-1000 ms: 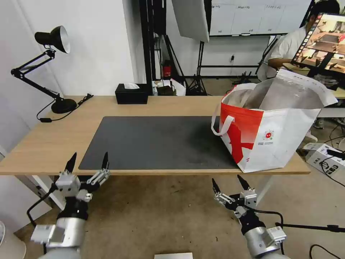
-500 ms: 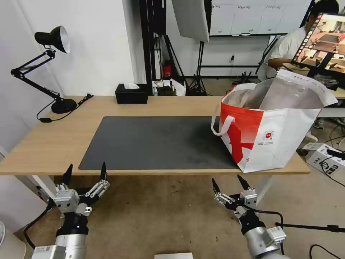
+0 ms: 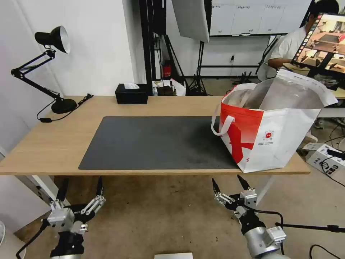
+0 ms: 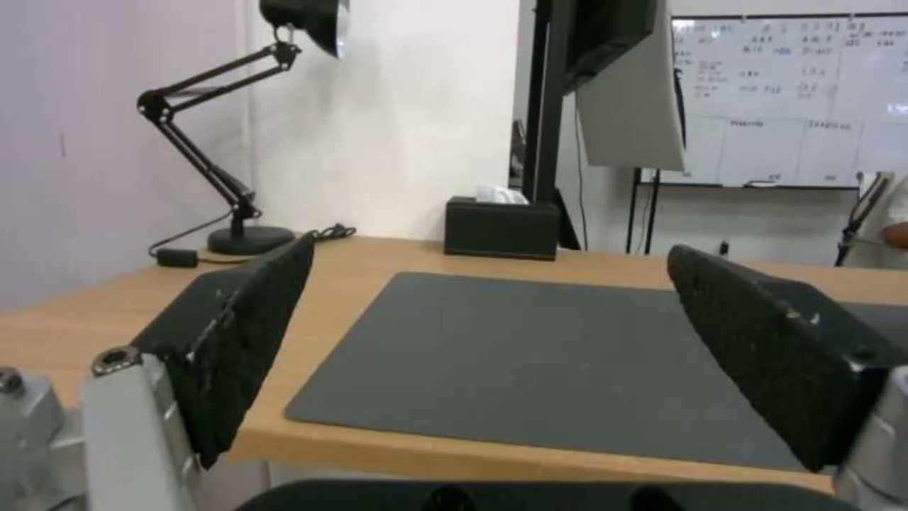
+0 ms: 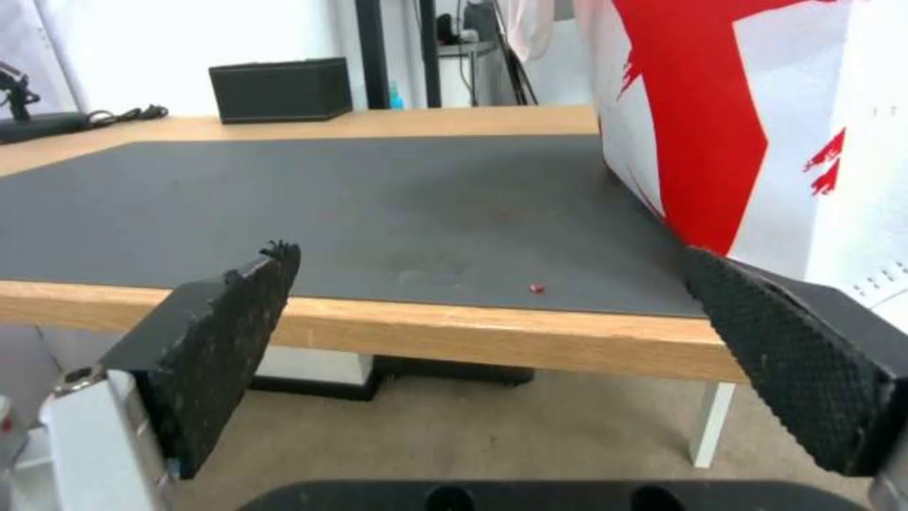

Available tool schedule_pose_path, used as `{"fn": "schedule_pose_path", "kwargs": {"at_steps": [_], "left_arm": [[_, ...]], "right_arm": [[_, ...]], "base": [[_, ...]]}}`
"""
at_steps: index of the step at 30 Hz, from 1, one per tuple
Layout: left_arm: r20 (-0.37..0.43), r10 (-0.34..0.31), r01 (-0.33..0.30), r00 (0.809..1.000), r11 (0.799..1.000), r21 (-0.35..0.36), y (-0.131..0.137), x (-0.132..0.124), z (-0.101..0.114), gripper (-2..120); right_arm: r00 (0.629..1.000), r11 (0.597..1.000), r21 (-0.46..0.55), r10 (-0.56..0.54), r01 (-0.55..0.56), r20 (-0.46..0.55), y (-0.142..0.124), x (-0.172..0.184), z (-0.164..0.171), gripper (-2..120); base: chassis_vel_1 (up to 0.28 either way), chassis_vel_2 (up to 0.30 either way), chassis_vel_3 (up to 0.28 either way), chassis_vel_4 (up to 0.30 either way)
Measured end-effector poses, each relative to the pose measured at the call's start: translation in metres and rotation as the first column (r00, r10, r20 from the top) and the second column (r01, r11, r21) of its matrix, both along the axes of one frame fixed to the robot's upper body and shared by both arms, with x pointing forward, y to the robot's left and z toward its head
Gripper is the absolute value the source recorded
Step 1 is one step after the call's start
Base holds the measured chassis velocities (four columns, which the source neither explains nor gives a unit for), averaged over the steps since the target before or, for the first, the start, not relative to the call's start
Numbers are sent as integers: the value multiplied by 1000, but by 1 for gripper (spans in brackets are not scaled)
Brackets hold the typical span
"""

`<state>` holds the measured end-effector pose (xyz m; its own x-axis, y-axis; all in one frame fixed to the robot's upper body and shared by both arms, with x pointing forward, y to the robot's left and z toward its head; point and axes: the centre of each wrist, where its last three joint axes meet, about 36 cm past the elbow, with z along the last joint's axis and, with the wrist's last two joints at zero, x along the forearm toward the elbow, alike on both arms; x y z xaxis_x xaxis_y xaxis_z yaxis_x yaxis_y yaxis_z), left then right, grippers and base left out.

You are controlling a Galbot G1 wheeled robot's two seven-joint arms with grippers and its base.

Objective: Pick up the trash from the table and place it into the takeout bag.

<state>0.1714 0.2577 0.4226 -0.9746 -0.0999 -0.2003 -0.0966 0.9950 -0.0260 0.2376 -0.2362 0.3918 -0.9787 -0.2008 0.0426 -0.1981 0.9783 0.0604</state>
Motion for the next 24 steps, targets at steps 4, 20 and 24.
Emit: {"fn": "schedule_pose_path", "kwargs": {"at_steps": [4, 20, 24], "left_arm": [[1, 1, -1, 1000, 1000, 0, 0, 0, 0, 100], [1, 0, 0, 1000, 1000, 0, 0, 1, 0, 100], [0, -1, 1, 1000, 1000, 0, 0, 1, 0, 100]], "right_arm": [[1000, 1000, 0, 0, 0, 0, 0, 0, 0, 100], [1000, 1000, 0, 0, 0, 0, 0, 0, 0, 100], [1000, 1000, 0, 0, 0, 0, 0, 0, 0, 100]], "base": [[0, 0, 0, 0], [0, 0, 0, 0], [0, 0, 0, 0]]}}
